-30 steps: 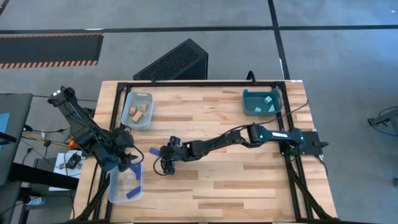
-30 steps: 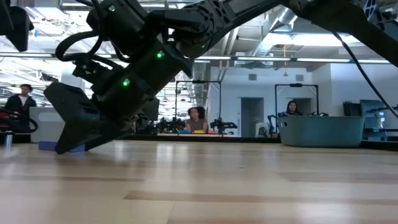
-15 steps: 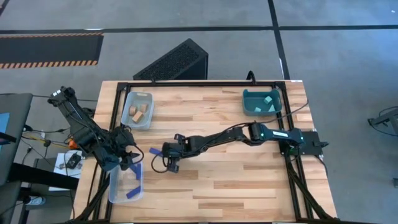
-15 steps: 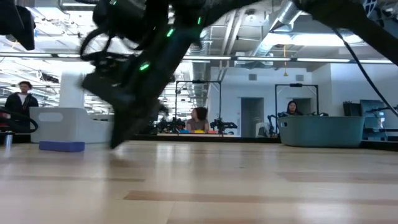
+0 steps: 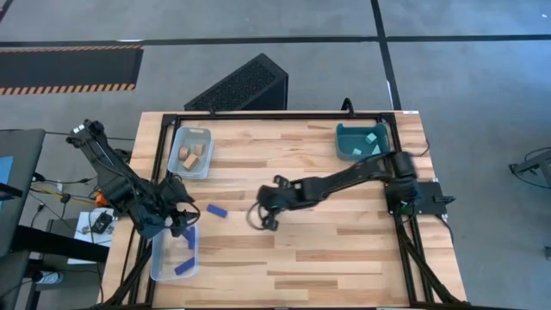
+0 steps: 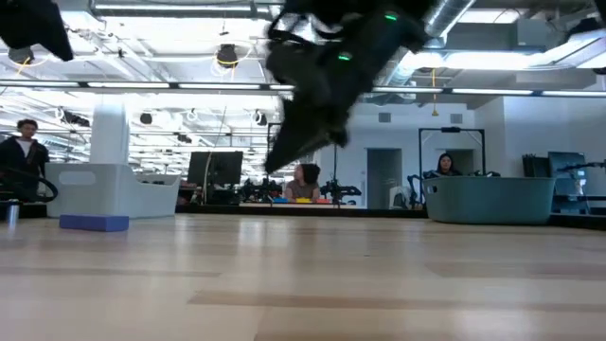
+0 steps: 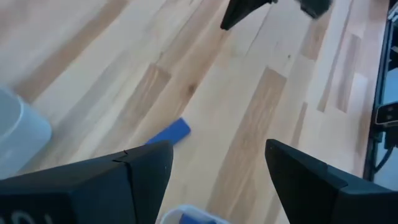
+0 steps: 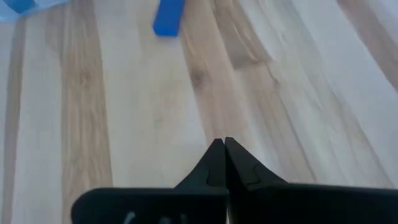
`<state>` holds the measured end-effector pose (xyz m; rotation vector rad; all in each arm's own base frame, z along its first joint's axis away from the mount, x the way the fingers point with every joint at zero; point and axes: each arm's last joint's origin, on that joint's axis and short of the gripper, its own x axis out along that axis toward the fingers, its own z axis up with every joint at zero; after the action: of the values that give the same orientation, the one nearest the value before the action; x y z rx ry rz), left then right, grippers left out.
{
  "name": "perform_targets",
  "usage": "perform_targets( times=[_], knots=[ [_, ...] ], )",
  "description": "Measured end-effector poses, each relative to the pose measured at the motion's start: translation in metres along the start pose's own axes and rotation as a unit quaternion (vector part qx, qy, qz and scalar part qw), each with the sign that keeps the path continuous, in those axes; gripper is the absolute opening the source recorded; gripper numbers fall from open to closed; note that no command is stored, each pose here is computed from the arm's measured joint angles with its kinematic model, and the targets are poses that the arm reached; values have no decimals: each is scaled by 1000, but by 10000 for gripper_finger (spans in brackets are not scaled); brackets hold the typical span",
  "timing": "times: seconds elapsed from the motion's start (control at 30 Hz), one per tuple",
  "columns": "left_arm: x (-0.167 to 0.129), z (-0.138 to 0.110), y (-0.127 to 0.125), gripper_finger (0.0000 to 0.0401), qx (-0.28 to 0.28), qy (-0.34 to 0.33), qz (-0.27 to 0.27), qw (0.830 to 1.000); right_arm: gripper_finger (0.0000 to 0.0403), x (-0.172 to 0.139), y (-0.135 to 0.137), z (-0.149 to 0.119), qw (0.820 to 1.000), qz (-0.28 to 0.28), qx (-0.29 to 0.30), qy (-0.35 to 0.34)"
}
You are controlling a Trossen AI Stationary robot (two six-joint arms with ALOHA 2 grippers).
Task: Sort & place blocks by color
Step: Put the blue block into the transparent bin
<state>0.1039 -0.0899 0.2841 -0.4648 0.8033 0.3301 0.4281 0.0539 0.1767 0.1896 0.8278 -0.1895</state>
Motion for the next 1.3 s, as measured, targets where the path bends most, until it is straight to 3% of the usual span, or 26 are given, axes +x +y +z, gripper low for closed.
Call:
perform_targets(
  times=[0.17, 0.4, 0.53, 0.73, 1.03, 1.2, 1.3],
  knots=[
    [3, 3, -5, 242, 48, -44, 7, 998, 9, -22, -12, -22, 998, 20, 28, -46],
    [10, 18, -9, 242, 86, -81, 12, 993, 29, -13, -8, -15, 995, 34, 37, -85],
    [15, 29, -11, 242, 113, -81, -4, 990, 53, -3, 0, 3, 990, 47, 44, -125],
    [23, 43, -7, 242, 146, -58, -23, 987, 117, 19, 12, 24, 987, 54, 43, -143],
    [19, 54, 6, 242, 190, -65, -23, 979, 252, 48, 27, 49, 986, 50, -11, -156],
    [3, 59, 22, 242, 206, -96, -21, 974, 290, 82, 38, 48, 983, 40, -90, -155],
    [-9, 56, 35, 242, 195, -103, -21, 975, 300, 101, 42, 48, 983, 35, -107, -147]
  ],
)
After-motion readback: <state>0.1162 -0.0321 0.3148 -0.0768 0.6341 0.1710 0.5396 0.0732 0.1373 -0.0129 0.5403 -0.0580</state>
